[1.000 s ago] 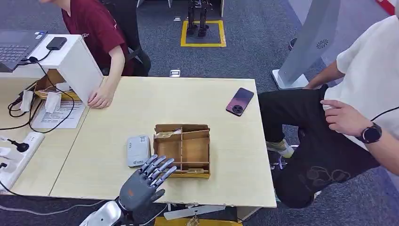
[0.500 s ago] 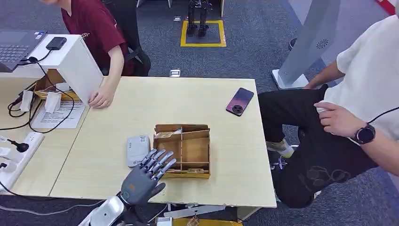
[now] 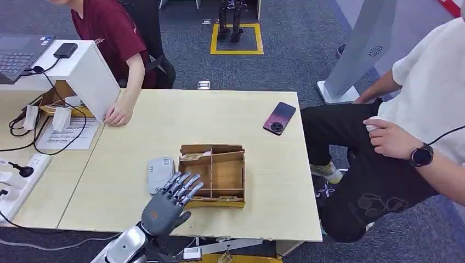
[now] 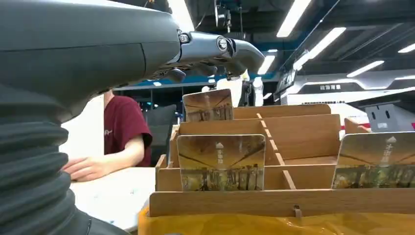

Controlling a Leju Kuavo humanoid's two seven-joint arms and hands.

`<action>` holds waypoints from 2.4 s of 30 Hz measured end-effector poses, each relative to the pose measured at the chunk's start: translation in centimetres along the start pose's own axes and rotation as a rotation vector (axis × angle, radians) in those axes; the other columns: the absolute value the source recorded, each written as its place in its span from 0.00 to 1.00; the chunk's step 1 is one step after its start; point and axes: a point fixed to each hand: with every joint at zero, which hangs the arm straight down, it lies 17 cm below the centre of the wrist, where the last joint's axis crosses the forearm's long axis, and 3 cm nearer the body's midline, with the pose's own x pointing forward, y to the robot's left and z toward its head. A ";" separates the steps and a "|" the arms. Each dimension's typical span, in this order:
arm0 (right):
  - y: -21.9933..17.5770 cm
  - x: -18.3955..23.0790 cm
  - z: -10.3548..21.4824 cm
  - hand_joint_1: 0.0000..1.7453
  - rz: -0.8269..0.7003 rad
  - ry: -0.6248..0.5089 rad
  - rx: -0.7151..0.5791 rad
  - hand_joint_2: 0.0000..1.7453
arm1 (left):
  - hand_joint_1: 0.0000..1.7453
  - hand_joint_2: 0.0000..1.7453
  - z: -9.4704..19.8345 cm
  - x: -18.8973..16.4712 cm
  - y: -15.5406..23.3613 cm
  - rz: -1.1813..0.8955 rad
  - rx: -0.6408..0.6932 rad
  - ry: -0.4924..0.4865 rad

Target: Pass the card to the sensor for recognition and then transmit it.

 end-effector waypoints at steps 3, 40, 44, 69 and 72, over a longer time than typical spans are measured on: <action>0.0 0.1 0.0 0.00 0.005 -0.007 0.000 1.00 | 0.00 1.00 0.0 0.0 -0.2 0.006 -0.003 0.004; 0.1 0.6 0.0 0.00 0.012 -0.027 0.001 1.00 | 1.00 1.00 -0.3 -2.3 -1.8 0.086 -0.037 0.090; 0.2 0.7 0.0 0.00 0.014 -0.029 0.002 1.00 | 1.00 1.00 -0.3 -2.3 -1.7 0.097 -0.037 0.089; 0.3 0.9 0.0 0.00 0.029 -0.038 0.005 1.00 | 1.00 1.00 -7.1 -7.5 10.7 -0.041 0.176 0.035; 0.2 0.9 0.0 0.00 0.031 -0.039 0.004 1.00 | 1.00 1.00 -7.7 -8.6 11.7 -0.065 0.193 0.044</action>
